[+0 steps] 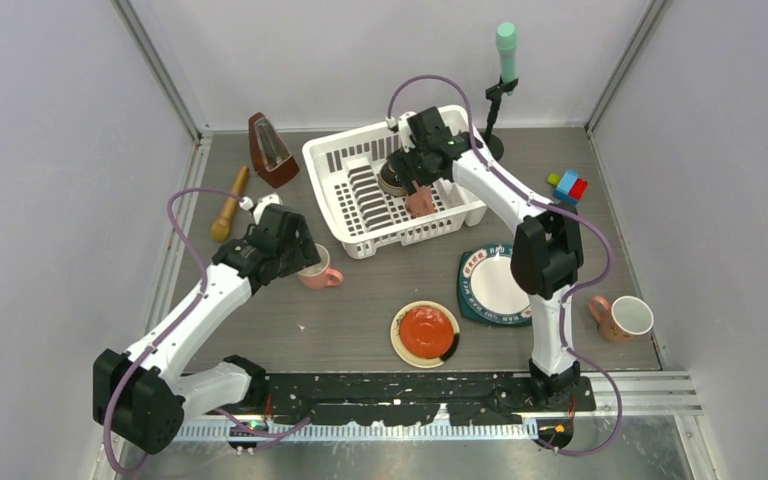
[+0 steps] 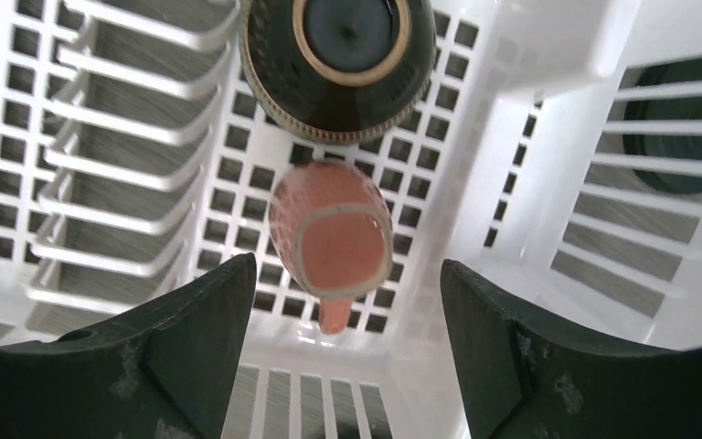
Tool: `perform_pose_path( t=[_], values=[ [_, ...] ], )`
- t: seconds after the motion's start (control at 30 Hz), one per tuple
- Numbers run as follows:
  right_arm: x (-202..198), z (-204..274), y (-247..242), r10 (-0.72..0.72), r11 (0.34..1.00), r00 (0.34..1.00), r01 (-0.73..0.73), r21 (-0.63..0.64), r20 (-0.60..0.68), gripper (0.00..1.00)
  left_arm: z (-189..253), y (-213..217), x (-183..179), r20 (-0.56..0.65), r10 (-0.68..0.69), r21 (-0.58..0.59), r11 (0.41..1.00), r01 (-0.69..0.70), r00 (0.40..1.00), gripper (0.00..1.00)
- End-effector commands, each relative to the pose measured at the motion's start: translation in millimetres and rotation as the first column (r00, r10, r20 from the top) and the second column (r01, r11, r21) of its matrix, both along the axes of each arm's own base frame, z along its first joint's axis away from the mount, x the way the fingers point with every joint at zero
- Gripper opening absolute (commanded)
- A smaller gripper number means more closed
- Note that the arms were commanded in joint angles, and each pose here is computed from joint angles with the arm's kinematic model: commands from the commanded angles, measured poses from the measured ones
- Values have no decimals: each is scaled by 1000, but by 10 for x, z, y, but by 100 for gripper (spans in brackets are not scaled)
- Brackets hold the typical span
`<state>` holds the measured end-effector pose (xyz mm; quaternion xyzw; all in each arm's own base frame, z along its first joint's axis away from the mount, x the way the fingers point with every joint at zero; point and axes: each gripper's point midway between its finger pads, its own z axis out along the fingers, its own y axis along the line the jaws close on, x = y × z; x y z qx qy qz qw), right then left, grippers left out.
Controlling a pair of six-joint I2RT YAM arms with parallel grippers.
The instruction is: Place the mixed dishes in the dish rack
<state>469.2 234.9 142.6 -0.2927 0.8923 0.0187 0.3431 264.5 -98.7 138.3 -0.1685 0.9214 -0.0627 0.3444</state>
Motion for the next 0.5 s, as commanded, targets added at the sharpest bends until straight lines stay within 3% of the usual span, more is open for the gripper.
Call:
perform_pose_path(
  t=[0.0, 0.27, 0.47],
  values=[
    [79, -56, 180, -9, 1000, 1000, 9, -14, 1, 80, -78, 149, 28, -17, 97, 14, 995, -96, 995, 74],
    [198, -184, -110, -144, 979, 988, 149, -141, 48, 80, -158, 218, 31, -43, 109, 7, 994, -109, 993, 72],
    [40, -220, -333, -153, 964, 988, 156, -214, 28, 76, -213, 179, 60, -58, 104, -3, 995, -104, 993, 70]
  ],
)
